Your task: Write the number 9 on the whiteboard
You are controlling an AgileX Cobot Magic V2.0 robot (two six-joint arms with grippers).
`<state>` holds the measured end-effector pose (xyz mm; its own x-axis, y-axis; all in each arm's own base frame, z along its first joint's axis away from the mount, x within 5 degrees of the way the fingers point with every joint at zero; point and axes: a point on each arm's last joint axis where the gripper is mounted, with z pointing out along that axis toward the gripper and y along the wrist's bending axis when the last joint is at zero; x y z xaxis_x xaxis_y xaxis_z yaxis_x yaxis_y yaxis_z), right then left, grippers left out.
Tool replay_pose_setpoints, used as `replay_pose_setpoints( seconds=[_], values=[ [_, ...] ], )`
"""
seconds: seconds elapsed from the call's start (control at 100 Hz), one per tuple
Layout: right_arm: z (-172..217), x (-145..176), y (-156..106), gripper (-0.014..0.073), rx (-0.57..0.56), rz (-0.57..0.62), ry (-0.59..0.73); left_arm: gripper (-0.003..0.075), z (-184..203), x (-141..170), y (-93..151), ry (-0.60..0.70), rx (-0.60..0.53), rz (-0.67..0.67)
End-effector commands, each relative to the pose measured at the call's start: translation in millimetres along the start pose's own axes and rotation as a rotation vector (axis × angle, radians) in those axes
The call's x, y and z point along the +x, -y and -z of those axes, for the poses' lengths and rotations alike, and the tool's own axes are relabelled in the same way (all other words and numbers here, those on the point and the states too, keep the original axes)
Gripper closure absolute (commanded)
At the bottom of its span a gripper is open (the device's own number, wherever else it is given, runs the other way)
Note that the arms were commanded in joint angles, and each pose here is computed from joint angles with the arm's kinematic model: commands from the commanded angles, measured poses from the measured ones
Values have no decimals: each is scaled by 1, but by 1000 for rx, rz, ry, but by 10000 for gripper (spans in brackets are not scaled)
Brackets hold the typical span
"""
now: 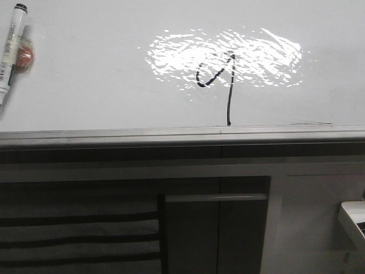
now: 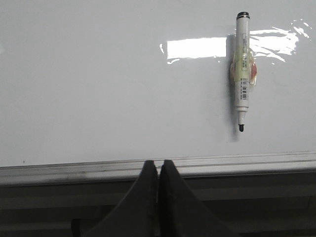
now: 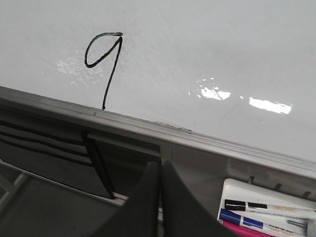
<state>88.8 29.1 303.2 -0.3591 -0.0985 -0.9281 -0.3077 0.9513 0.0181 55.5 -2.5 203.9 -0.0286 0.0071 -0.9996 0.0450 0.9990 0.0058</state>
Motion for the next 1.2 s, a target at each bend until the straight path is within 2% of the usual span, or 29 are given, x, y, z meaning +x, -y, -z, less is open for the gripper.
replay_pose_setpoints(
  seconds=[0.0, 0.43, 0.51, 0.65, 0.79, 1.03, 1.19],
  values=[
    [4, -15, 1, 667, 9, -3, 96, 741, 1, 2, 1, 74, 9, 0],
    [4, -15, 1, 667, 9, -3, 96, 741, 1, 2, 1, 74, 9, 0],
    [10, -12, 2, 667, 28, 9, 155, 741, 1, 2, 1, 74, 9, 0],
    [19, 10, 8, 667, 111, -14, 388, 741, 1, 2, 1, 74, 9, 0],
    [22, 51, 13, 667, 211, -37, 519, 741, 1, 2, 1, 74, 9, 0],
    [4, 95, 16, 667, 246, -37, 566, 741, 1, 2, 1, 74, 9, 0],
    [3, 101, 16, 667, 244, -38, 551, 741, 1, 2, 1, 74, 9, 0]
  ],
)
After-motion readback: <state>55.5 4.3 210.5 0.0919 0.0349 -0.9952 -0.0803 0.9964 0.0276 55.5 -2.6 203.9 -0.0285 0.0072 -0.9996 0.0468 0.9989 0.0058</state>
